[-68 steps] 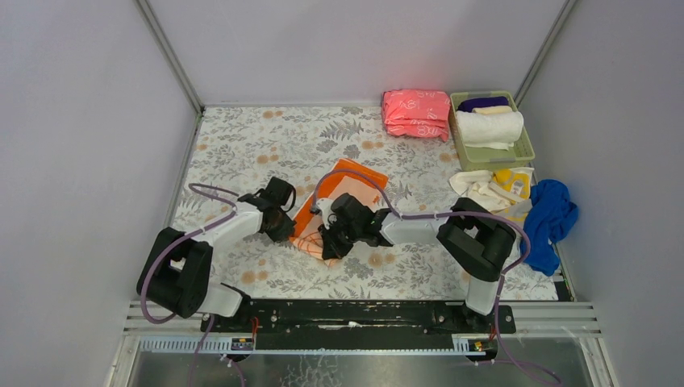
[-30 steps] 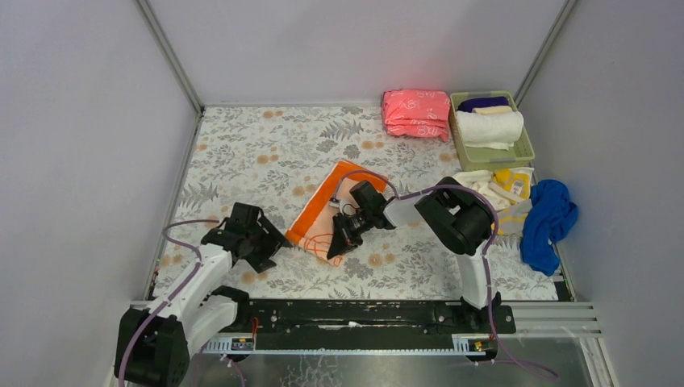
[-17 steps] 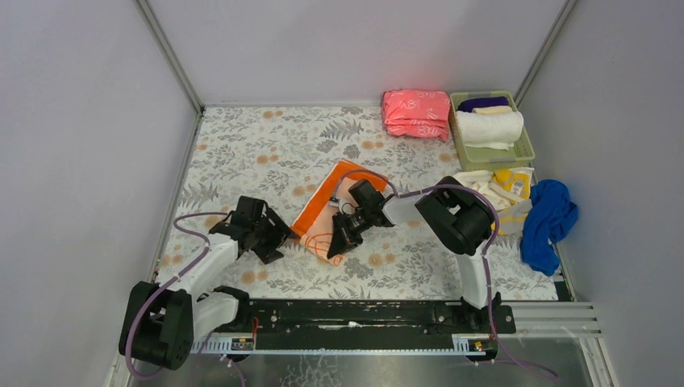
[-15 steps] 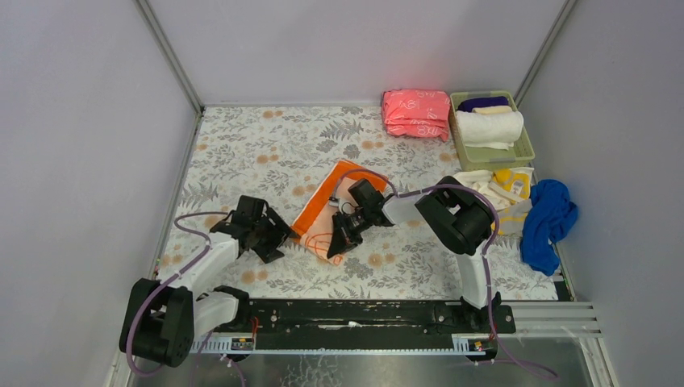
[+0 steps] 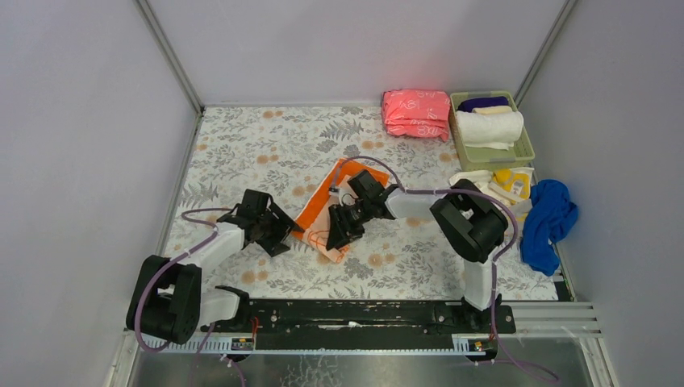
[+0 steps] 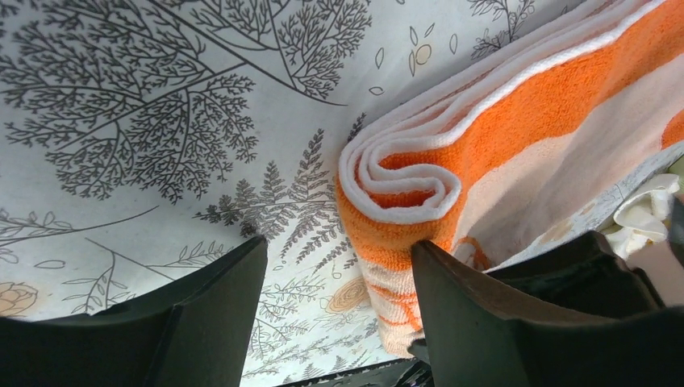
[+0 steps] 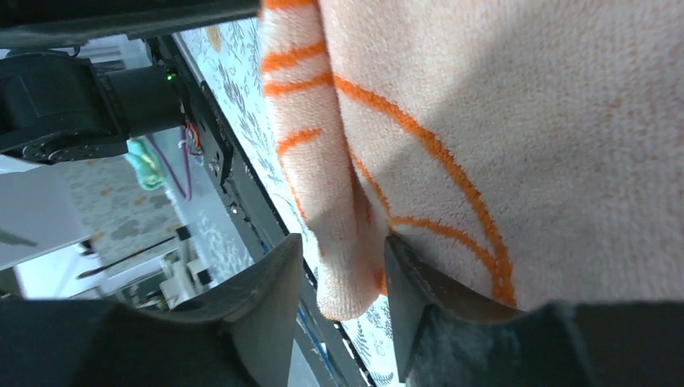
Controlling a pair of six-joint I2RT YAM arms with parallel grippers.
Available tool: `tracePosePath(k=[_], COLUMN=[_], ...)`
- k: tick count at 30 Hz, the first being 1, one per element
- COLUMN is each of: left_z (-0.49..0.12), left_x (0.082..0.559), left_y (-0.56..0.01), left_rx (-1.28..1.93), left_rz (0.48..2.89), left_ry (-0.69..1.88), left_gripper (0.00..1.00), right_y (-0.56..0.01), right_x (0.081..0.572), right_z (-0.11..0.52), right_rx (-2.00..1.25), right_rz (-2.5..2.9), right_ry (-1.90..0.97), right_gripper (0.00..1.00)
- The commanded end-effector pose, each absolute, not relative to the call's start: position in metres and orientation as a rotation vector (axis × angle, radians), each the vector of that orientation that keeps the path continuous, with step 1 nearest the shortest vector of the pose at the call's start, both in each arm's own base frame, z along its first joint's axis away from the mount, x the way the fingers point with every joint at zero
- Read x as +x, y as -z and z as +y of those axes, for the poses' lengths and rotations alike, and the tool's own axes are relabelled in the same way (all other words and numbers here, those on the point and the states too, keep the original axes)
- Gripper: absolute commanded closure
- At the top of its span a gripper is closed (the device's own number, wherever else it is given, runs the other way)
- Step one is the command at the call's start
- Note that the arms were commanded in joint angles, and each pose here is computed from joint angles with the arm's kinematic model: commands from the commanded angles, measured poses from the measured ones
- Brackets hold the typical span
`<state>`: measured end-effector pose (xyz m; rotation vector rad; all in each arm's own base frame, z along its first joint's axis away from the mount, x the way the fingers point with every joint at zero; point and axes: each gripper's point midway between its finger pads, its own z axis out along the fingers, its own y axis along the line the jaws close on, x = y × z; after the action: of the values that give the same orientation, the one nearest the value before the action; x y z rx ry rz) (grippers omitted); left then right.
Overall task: Roll the towels
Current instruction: Roll the towel at the center of the board.
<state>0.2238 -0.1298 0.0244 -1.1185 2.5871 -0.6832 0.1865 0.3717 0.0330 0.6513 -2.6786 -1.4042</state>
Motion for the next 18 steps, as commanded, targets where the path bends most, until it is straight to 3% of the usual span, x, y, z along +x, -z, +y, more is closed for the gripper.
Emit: tracePosePath(k=[1, 12, 18], left_z=[-0.115, -0.111, -0.111], left_x=[0.215, 0.209, 0.208], left_y=[0.002, 0.014, 0.018], left_rx=[-1.142, -1.149, -1.150], left_rz=[2.621, 2.658, 2.676], left_ry=[0.531, 0.476, 0.462], left_gripper=[0.34, 0.34, 0.34], right_y=[-0.067, -0.071, -0.062], right_x=[0.205, 0.214, 0.210], right_z=[0.374, 0.371, 0.376], right_rx=[0.891, 1.479, 1.645], right_rz=[-2.854, -3.255, -3.251], right_ry=[1.358, 0.751, 0.571], right_gripper=[0.48, 0.35, 0.34])
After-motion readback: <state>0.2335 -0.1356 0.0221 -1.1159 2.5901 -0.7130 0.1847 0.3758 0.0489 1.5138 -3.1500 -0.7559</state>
